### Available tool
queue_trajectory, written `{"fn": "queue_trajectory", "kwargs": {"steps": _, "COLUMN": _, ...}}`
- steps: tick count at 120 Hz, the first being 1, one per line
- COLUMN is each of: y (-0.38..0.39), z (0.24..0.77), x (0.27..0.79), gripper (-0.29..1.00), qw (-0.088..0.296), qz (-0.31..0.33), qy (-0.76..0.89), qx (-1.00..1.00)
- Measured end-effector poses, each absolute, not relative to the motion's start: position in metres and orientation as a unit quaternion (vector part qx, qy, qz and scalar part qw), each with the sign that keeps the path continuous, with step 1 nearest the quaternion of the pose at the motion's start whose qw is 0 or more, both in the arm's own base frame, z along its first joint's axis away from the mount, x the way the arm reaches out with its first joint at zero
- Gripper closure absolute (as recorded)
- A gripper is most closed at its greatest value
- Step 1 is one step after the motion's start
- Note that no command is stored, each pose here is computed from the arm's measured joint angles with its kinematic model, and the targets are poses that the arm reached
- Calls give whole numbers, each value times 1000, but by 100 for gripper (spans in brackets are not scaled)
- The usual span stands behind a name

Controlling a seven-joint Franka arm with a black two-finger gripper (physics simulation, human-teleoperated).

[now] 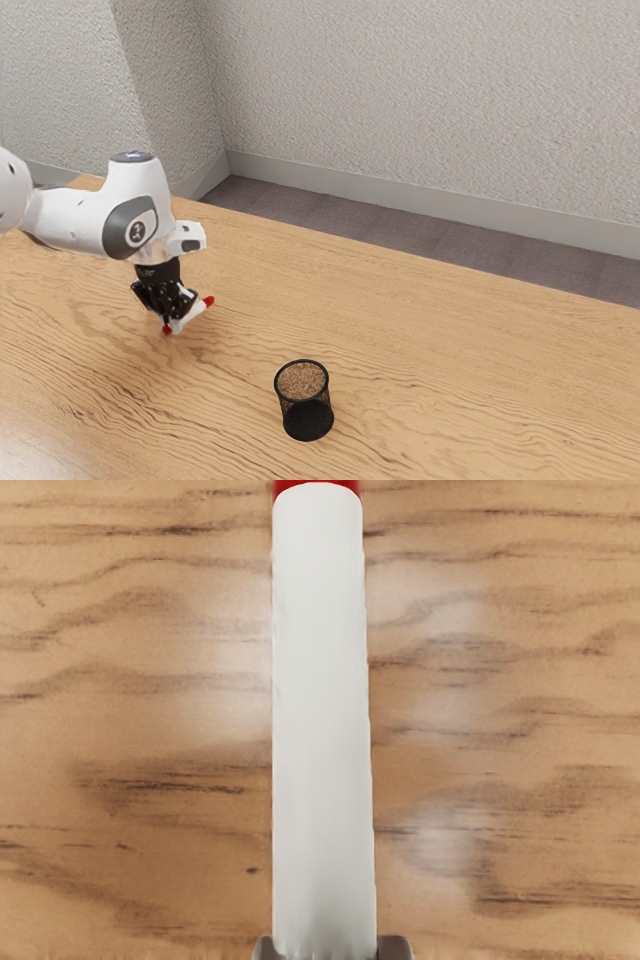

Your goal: Put the marker into the pen holder.

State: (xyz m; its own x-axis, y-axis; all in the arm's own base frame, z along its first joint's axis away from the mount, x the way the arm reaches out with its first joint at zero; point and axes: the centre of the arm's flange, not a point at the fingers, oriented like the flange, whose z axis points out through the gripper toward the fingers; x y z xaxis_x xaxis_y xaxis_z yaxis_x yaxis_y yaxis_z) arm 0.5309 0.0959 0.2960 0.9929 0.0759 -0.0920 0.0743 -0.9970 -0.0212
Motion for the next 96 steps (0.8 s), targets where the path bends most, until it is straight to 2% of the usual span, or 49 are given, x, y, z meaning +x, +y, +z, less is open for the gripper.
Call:
{"fn": "queue_trajectory", "kwargs": {"steps": 23, "y": -8, "z": 395, "x": 510, "gripper": 73, "qw": 7, "qz": 33, "qy": 48, "qx": -998}}
{"fn": "queue_trajectory", "kwargs": {"steps": 40, "y": -95, "z": 427, "x": 469, "gripper": 73, "qw": 2, "qz": 47, "qy": 113, "qx": -993}}
{"fn": "queue_trajectory", "kwargs": {"steps": 64, "y": -160, "z": 422, "x": 441, "gripper": 73, "qw": -2, "qz": 87, "qy": 144, "qx": -986}}
{"fn": "queue_trajectory", "kwargs": {"steps": 96, "y": -169, "z": 398, "x": 469, "gripper": 73, "qw": -11, "qz": 122, "qy": 115, "qx": -986}}
